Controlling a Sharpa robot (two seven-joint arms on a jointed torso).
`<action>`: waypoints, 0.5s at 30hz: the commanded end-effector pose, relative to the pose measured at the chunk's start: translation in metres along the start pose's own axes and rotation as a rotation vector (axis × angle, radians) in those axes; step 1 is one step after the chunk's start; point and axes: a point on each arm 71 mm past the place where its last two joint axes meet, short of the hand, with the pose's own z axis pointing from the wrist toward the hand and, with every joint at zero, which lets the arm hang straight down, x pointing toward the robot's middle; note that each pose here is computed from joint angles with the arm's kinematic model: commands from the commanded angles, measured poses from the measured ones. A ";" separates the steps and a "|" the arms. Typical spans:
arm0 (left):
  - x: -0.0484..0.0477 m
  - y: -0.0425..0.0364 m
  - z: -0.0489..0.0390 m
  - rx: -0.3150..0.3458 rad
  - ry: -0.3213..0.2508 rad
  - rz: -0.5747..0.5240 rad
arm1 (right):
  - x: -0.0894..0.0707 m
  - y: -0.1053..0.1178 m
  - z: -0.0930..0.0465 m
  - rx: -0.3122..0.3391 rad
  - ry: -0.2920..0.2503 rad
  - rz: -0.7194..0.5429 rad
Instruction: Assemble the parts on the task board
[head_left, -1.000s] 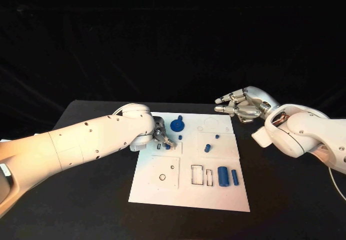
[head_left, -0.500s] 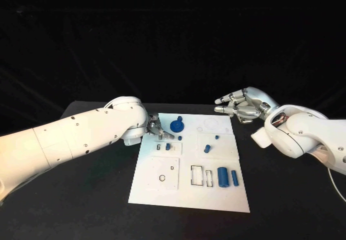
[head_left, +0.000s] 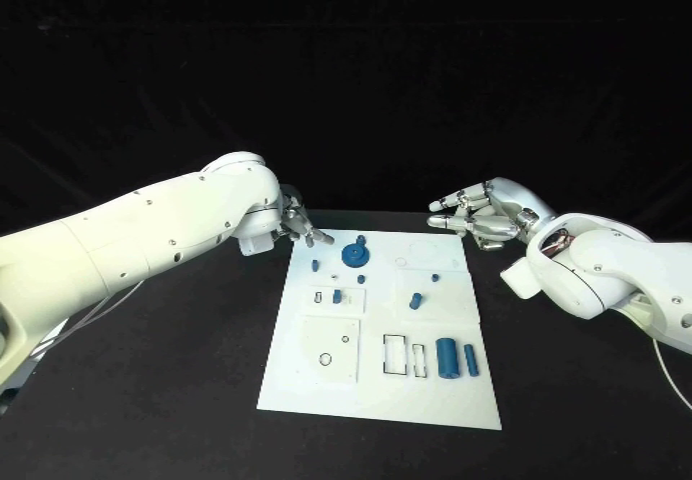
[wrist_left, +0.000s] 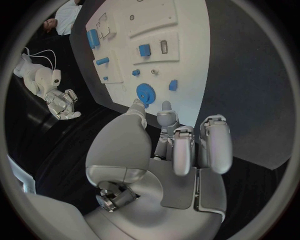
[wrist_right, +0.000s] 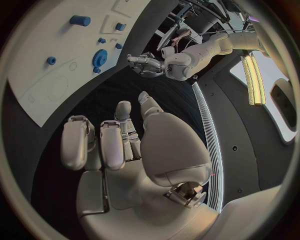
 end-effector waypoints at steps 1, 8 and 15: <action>-0.0022 -0.0017 0.0074 0.013 0.015 0.036 | 0.002 0.001 0.001 -0.012 0.007 0.003; -0.0016 0.0053 0.0243 -0.049 0.009 0.073 | 0.004 0.001 0.002 -0.011 0.014 0.004; 0.0070 0.0050 0.0318 -0.055 0.046 0.085 | 0.006 0.001 0.003 -0.012 0.020 0.005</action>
